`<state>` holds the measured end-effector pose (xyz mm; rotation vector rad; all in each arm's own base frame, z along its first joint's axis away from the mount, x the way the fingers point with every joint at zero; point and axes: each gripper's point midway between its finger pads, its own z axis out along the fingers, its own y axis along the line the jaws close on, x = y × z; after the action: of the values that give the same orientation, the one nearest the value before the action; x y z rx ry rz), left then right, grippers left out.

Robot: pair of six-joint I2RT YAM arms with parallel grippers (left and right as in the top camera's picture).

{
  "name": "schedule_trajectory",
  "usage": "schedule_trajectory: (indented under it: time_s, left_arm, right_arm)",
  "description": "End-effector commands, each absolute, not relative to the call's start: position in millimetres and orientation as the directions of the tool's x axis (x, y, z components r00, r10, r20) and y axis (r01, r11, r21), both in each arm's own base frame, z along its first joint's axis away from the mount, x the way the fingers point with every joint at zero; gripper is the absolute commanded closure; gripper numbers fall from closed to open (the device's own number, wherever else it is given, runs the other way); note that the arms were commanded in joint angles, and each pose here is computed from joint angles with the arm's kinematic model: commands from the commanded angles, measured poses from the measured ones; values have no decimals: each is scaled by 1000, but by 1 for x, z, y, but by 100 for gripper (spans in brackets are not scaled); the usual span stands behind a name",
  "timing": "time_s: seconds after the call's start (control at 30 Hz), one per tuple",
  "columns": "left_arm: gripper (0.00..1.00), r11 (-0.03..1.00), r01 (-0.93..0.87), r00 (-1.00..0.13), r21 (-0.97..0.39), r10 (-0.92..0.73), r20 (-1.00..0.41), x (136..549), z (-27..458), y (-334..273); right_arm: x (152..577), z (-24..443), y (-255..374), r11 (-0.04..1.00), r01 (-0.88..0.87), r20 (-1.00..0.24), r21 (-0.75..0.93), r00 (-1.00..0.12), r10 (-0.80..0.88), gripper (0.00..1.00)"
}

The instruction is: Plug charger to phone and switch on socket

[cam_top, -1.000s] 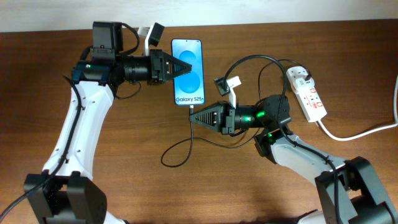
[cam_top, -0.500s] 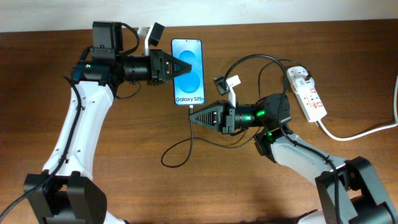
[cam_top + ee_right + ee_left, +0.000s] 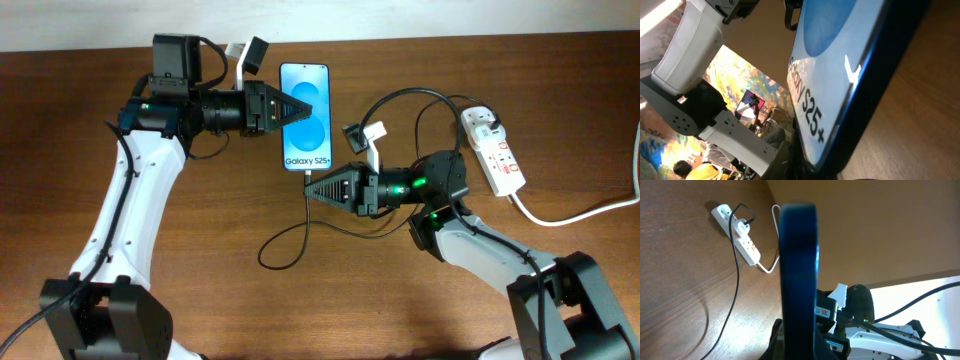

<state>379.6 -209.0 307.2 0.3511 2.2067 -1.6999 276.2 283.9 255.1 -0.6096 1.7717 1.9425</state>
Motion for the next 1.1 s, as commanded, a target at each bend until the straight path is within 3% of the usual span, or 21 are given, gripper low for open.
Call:
schedule_trajectory:
  time_s: [0.0,0.5,0.63,0.9,1.07]
  left_arm:
    - [100,166,447,-894,-879,49,-445,364,320,-218]
    - [100,151,438,-899,-886,65,-434,358,319,-221]
    - [100,198,448,-893,-872,46,-448,366,314,-219]
    - [100,192,449,-891,-873,24,-453,373,322,-220]
    - [100,210,362,-926,-908,-28,-376,381,321,-204]
  right_arm:
    - [300,272,273,-59,-618,-609,784,-784,117,96]
    - [303,279,273,-63,-610,-598,790,-789,141,96]
    - [286,278,282,-103,-602,-598,792,-798,70,96]
    - [265,274,292,-146,-554,-564,820,-825,-33,96]
    - [266,273,289,-142,-547,-556,825,-830,-36,96]
